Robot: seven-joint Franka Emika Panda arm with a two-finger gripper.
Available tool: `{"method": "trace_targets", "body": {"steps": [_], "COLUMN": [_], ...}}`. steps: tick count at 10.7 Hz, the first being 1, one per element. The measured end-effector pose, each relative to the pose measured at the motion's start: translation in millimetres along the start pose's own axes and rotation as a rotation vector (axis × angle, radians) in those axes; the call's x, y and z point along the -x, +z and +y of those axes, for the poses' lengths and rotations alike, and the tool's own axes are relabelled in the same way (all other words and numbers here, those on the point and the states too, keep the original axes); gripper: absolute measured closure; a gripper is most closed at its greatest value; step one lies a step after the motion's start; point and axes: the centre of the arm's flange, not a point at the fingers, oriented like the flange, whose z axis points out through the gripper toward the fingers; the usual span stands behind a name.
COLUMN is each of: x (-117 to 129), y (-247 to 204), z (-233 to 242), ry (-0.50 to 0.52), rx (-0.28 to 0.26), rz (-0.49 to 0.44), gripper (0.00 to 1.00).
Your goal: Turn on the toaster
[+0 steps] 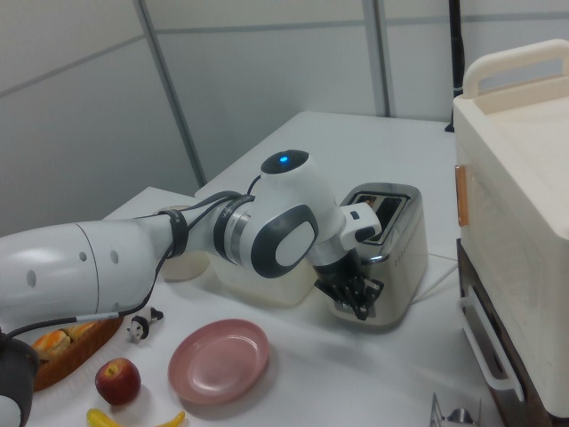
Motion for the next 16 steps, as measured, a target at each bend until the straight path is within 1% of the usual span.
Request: {"method": "trace_targets", "body": {"steps": [7,12,14,16], "x": [1,-1,-10,-14], "y": [10,6,-12,-47], "z": [-1,-1,-1,-6], "ry": [-0.002,-0.002,-0.005,-0.013], "rx": [0.000,0.003,0.013,0.012], "rz": [-0.002,0.010,0.057,0.078], "gripper": [0.99,0.99,0.99,0.99]}}
